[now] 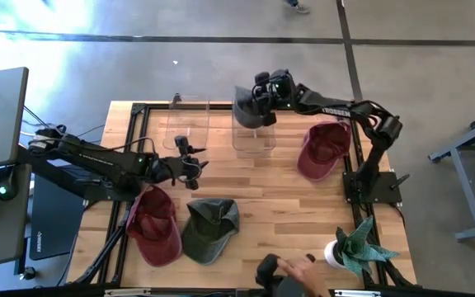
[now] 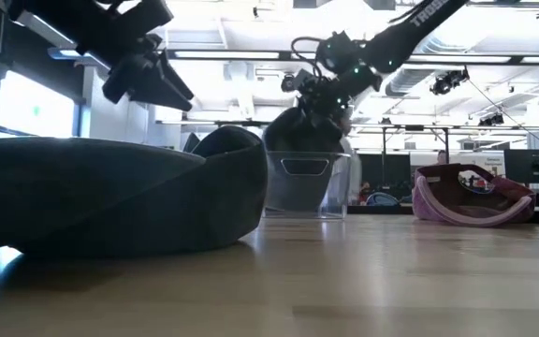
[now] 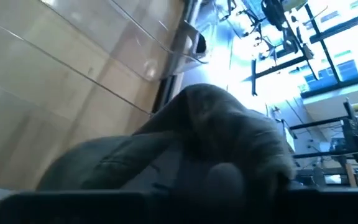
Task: Pick & Place hat
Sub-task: Put the right gray cap into the right transparent bin
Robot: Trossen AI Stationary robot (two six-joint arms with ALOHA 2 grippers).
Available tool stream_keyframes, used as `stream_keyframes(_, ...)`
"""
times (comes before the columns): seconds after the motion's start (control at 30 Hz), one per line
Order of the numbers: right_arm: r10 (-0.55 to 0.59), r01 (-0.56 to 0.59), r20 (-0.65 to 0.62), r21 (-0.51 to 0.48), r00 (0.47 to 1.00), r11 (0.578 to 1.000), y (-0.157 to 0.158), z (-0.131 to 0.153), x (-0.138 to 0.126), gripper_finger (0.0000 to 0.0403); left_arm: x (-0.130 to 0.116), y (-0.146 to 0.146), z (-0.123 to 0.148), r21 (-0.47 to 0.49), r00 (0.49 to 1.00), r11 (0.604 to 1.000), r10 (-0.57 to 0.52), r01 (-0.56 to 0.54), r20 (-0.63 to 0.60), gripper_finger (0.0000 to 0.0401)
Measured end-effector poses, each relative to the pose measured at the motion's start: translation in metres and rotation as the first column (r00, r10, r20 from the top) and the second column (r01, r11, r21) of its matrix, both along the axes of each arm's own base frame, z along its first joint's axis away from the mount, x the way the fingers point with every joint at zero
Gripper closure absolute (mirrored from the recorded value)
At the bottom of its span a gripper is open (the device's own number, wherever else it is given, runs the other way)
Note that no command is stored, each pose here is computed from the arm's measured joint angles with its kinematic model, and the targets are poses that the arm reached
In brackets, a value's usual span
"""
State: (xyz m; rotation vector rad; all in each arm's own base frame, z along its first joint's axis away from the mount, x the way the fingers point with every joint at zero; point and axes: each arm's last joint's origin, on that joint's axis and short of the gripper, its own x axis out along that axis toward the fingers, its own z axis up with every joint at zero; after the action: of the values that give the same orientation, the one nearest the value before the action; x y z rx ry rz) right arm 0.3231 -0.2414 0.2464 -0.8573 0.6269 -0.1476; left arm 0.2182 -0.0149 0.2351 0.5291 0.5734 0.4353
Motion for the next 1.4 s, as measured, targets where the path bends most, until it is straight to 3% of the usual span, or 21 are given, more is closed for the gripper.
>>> stream_keyframes(0.13,-0.03,0.032,0.031,-0.05,0.999,0.998,-0.003,0.005,0.001,0.024,0.002,0.002,0.001,-0.017,1.0,0.999,-0.027,0.027,0.01,0.0195)
stream_keyframes(0.2,-0.072,0.073,0.065,-0.023,0.995,0.997,0.004,0.015,0.0,0.0214,0.002,0.003,0.001,-0.019,1.0,1.0,-0.024,0.024,0.011,0.0195)
stream_keyframes(0.33,-0.132,0.122,0.125,0.078,0.983,0.989,0.022,0.038,-0.006,0.0181,0.002,0.003,0.001,-0.027,0.999,0.999,-0.039,0.039,0.01,0.0195)
stream_keyframes(0.5,-0.176,0.139,0.14,0.243,0.974,0.96,0.044,0.059,-0.017,0.0172,0.002,0.003,0.001,-0.031,0.999,0.998,-0.046,0.046,0.008,0.0195)
stream_keyframes(0.63,-0.224,0.155,0.141,0.386,0.964,0.909,0.05,0.064,-0.024,0.0175,0.003,0.002,-0.001,-0.04,0.998,0.997,-0.061,0.061,0.002,0.0195)
stream_keyframes(0.73,-0.326,0.236,0.119,0.468,0.938,0.851,0.045,0.06,-0.028,0.0175,0.004,0.002,-0.001,-0.051,0.997,0.996,-0.074,0.073,-0.001,0.0195)
stream_keyframes(0.87,-0.527,0.427,0.078,0.494,0.846,0.758,0.036,0.048,-0.027,0.0176,0.004,0.001,-0.001,-0.073,0.996,0.994,-0.087,0.087,0.006,0.0195)
stream_keyframes(0.93,-0.55,0.452,0.058,0.502,0.833,0.738,0.033,0.041,-0.024,0.0177,0.004,0.001,-0.001,-0.078,0.996,0.993,-0.086,0.087,0.01,0.0195)
stream_keyframes(1.07,-0.494,0.395,0.023,0.567,0.869,0.722,0.029,0.027,-0.018,0.0191,0.004,0.001,-0.001,-0.09,0.995,0.991,-0.096,0.097,0.013,0.0195)
stream_keyframes(1.17,-0.352,0.284,-0.005,0.604,0.936,0.745,0.03,0.017,-0.015,0.0222,0.004,0.0,-0.001,-0.095,0.994,0.99,-0.105,0.106,0.015,0.0195)
stream_keyframes(1.3,-0.245,0.187,0.021,0.583,0.969,0.791,0.032,0.019,-0.013,0.0302,0.004,0.0,-0.001,-0.101,0.994,0.989,-0.104,0.105,0.018,0.0195)
stream_keyframes(1.4,-0.176,0.157,-0.008,0.495,0.984,0.854,0.032,0.018,-0.014,0.0377,0.004,0.0,-0.001,-0.108,0.995,0.989,-0.102,0.103,0.021,0.0195)
